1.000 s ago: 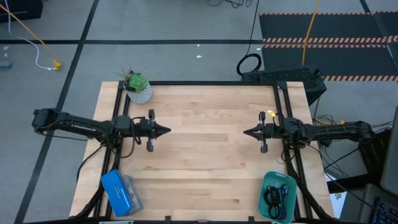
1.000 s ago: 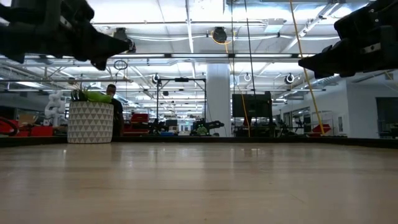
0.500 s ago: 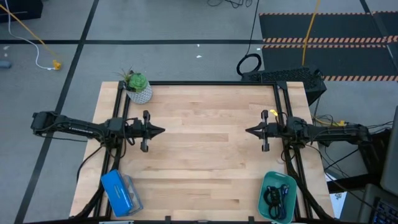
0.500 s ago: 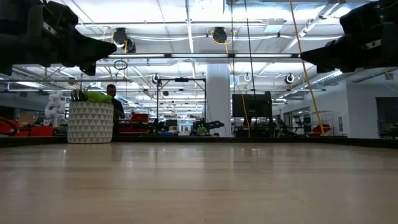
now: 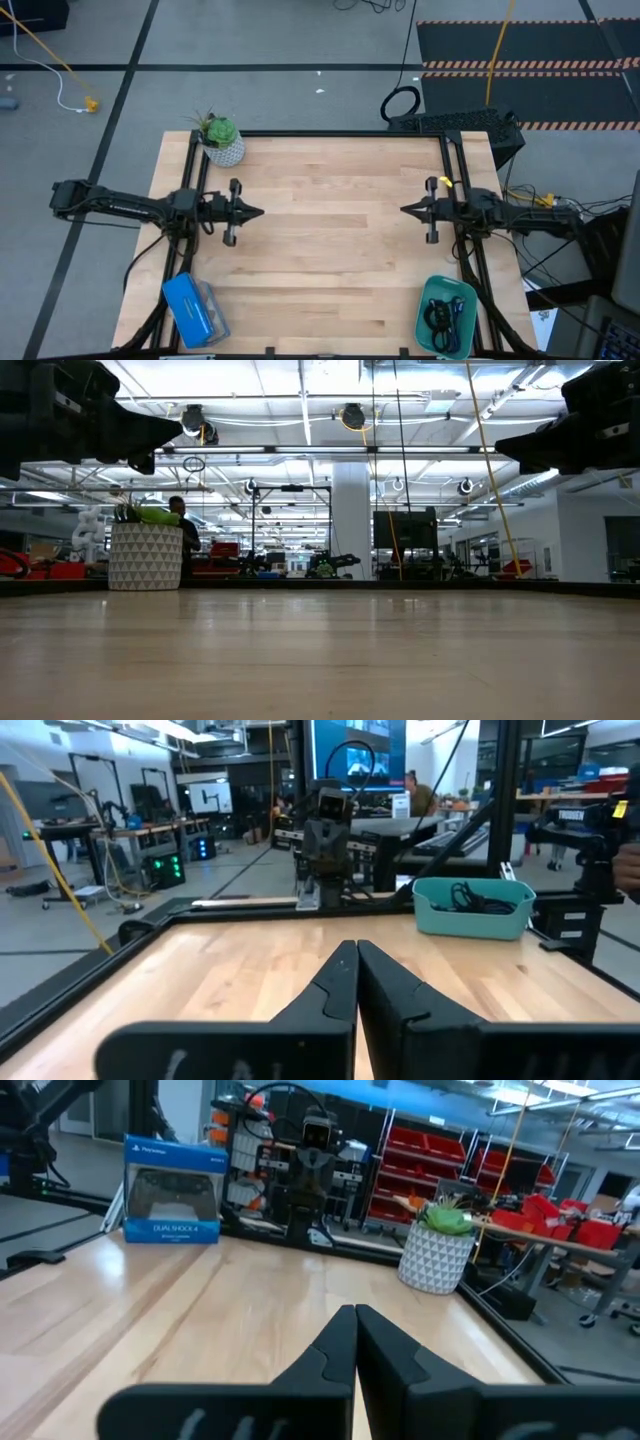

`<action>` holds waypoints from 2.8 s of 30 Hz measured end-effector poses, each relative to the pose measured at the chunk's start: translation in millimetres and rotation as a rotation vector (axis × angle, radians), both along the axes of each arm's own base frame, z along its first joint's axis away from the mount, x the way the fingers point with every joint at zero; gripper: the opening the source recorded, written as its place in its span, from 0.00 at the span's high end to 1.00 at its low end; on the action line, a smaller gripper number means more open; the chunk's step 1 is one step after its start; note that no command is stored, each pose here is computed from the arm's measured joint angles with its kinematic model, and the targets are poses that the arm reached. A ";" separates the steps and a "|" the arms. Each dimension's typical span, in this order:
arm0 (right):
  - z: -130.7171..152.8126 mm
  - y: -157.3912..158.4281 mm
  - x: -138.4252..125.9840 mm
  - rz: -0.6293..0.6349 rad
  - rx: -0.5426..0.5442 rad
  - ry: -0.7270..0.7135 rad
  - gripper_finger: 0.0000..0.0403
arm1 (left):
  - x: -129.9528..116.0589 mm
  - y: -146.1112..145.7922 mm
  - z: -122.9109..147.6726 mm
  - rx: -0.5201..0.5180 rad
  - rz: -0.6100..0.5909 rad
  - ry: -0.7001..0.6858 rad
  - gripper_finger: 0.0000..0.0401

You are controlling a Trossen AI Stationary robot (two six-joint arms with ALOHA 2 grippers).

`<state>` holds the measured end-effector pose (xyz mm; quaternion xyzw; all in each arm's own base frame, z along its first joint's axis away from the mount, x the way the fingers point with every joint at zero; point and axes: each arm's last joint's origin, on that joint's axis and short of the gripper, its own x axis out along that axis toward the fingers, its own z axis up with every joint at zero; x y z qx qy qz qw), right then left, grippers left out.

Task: Pick and place USB-C Cables
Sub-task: Return to Home Position

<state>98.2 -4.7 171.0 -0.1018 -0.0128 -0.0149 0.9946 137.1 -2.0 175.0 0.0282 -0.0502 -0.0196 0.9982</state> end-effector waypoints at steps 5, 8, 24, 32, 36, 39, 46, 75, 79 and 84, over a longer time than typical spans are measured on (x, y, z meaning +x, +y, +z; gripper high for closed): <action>-0.7 0.1 -1.6 -0.001 0.004 0.002 1.00 | -2.8 0.0 1.0 0.003 0.000 -0.001 0.99; -0.6 0.1 -1.6 -0.001 0.001 0.001 1.00 | -4.8 0.1 2.0 -0.009 0.001 -0.005 0.98; -0.8 0.0 -1.6 -0.002 -0.020 0.003 1.00 | -13.8 2.5 2.7 -0.014 0.080 0.004 0.99; -0.5 -0.1 -1.6 -0.008 -0.034 0.001 1.00 | -15.4 2.6 3.8 -0.018 0.086 -0.005 0.99; -0.7 -0.7 -1.6 -0.028 -0.030 0.002 1.00 | -15.3 2.6 3.6 -0.022 0.085 -0.003 0.99; -1.6 -0.6 -1.4 -0.027 -0.019 0.005 1.00 | -15.3 2.6 3.5 -0.022 0.085 -0.003 0.98; -1.5 0.1 -1.4 -0.002 0.000 0.004 1.00 | -15.3 2.6 3.6 -0.020 0.085 -0.003 0.98; -1.4 0.0 -1.2 -0.003 0.027 0.003 1.00 | -39.5 2.1 4.7 0.006 0.063 -0.039 0.99; -1.3 0.0 -1.2 -0.003 0.027 0.001 1.00 | -40.7 2.1 3.3 0.011 0.063 -0.027 0.99; -1.3 0.0 -1.2 -0.002 0.027 0.002 1.00 | -40.3 2.1 -0.3 0.006 0.063 0.011 0.99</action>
